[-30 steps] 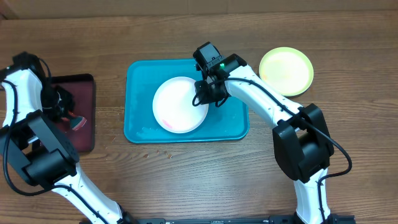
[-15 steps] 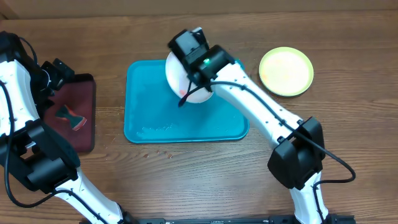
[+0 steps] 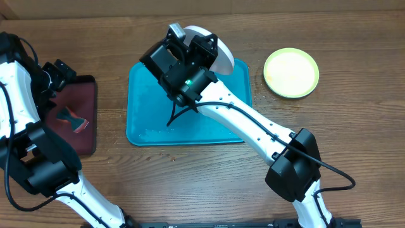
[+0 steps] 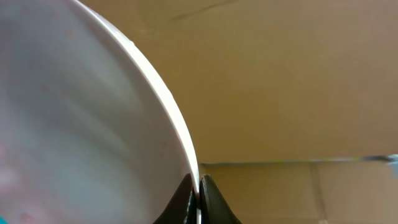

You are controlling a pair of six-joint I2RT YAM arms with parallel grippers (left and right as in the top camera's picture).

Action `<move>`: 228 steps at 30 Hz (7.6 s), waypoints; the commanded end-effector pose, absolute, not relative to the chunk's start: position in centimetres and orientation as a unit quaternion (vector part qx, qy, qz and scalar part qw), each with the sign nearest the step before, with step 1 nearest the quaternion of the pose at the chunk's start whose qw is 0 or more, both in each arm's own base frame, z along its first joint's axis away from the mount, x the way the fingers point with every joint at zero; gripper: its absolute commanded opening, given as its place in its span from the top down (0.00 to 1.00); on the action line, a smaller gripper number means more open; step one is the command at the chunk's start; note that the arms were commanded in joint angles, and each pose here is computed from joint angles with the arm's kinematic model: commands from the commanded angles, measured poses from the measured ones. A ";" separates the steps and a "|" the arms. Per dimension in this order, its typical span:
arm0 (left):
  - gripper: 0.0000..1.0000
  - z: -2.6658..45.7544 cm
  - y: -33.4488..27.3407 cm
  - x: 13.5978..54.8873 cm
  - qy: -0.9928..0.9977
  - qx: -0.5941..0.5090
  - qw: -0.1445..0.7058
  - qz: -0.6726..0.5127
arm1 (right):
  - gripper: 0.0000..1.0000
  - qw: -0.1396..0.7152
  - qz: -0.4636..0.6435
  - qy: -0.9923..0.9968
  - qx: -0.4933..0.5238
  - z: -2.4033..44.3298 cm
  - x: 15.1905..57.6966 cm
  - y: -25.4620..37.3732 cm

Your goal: Clean dirty plates on tray and stack at the side

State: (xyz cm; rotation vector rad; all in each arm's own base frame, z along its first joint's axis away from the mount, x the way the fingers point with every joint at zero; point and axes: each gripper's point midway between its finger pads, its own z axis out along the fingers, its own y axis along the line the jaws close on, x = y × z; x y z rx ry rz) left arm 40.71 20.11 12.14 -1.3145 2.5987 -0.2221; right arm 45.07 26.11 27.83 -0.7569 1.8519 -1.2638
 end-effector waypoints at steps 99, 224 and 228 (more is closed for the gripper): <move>0.00 12.8 20.0 40.7 0.887 -0.439 0.118 -0.080 | 0.00 0.031 0.175 0.983 0.038 20.9 32.4 9.0; 0.00 12.8 20.0 40.7 0.887 -0.439 0.118 -0.080 | 0.00 0.691 0.109 0.714 0.031 17.0 24.5 2.1; 0.00 12.8 20.0 40.7 0.887 -0.439 0.118 -0.080 | 0.00 0.692 0.105 0.713 0.031 17.1 24.6 2.0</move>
